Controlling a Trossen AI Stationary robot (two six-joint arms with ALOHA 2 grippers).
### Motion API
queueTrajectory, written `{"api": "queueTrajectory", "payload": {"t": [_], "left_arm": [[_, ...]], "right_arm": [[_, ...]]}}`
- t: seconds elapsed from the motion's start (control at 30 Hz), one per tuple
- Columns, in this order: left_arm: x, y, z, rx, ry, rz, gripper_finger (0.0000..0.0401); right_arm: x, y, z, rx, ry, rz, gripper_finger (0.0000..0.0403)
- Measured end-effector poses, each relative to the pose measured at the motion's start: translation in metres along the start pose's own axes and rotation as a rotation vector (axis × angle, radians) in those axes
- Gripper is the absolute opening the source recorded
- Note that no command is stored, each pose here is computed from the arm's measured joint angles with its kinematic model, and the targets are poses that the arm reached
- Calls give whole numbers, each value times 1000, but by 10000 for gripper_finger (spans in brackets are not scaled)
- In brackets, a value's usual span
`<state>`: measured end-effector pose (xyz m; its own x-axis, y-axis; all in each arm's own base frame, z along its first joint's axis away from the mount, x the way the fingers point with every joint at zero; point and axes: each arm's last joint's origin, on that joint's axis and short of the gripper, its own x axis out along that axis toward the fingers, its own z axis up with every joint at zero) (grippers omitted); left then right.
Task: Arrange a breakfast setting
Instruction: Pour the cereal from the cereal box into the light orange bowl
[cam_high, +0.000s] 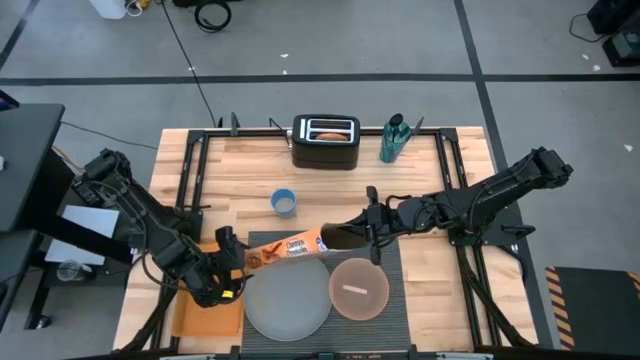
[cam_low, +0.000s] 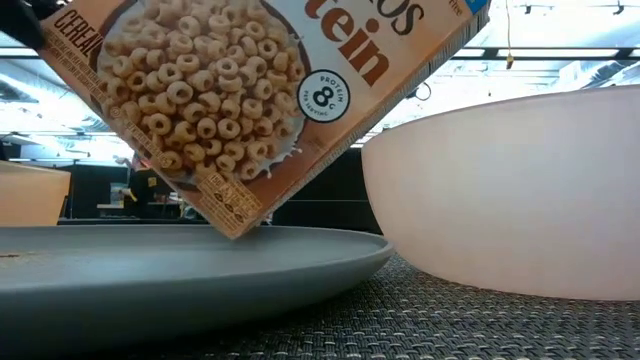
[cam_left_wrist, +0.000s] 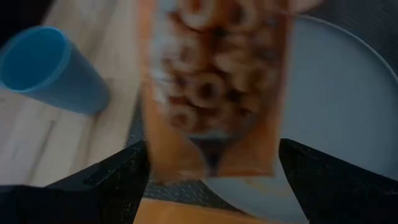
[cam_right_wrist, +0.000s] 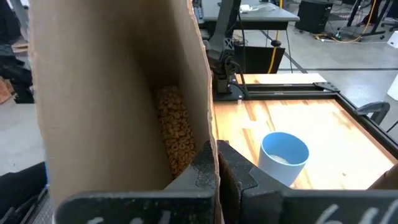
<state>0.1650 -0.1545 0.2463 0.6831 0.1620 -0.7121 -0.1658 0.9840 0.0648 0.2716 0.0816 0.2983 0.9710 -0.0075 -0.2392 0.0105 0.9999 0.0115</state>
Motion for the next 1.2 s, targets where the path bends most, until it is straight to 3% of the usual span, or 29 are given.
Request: {"api": "queueTrajectory", "payload": {"t": [0.37,0.67,1.2], "left_arm": [[9,9,8,11,-31,82,357],[39,9,5,120,100,101,355],[44,9,12,143,59,94,271]], "right_arm": [[0,4,3,37,-35,-5,5],[-3,13,4,38,-60,20,6],[-4,13,5,42,-64,19,6]]}}
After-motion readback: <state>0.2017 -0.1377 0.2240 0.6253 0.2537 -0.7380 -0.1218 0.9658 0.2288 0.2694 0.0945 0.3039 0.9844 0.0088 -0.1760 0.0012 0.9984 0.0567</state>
